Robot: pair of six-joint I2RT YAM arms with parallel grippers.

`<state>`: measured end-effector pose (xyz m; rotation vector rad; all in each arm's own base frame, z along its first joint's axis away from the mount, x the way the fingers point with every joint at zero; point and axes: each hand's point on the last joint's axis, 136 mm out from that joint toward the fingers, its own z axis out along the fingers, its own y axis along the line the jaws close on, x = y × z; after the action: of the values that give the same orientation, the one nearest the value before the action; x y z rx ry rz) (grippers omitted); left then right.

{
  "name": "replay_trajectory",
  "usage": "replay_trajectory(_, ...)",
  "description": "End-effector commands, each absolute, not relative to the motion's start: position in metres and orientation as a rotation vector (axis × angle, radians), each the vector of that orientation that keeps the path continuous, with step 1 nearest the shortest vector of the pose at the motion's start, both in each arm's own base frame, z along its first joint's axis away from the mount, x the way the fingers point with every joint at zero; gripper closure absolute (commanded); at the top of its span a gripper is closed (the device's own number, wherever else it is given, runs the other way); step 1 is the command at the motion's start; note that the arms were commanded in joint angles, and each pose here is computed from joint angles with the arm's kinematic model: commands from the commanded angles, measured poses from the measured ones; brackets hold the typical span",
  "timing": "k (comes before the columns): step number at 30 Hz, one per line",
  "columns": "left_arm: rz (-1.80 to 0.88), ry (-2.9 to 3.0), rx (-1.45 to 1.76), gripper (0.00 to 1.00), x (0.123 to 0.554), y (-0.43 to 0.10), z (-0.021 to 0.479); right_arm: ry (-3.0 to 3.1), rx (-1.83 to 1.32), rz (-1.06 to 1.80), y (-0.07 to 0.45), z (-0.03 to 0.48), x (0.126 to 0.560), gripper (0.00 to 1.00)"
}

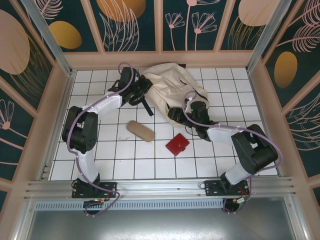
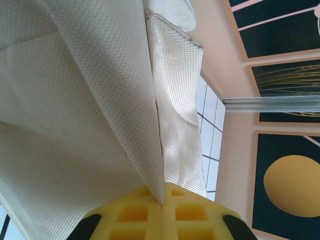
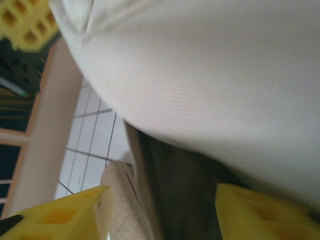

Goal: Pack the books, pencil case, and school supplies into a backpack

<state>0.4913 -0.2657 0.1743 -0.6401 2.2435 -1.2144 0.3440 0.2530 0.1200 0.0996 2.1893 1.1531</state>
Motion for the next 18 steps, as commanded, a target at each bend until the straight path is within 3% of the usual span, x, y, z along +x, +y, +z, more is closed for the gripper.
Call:
replay_trajectory(1, -1.325, 2.091, -0.458, 1.0, 0.489, -0.272, 0.239, 2.098, 0.111, 1.221, 0.24, 0.14, 0.352, 0.35)
replay_trajectory(5, -1.283, 2.104, -0.408, 1.0, 0.487, -0.27, 0.239, 2.043, 0.081, 1.22, 0.235, 0.16, 0.367, 0.29)
replay_trajectory(10, -1.247, 2.134, -0.368, 1.0, 0.484, -0.27, 0.234, 1.98, 0.022, 1.189, 0.234, 0.185, 0.387, 0.32)
replay_trajectory(18, -1.292, 2.131, -0.345, 1.0, 0.485, -0.277, 0.236, 2.113, -0.03, 1.216, 0.249, 0.156, 0.376, 0.58)
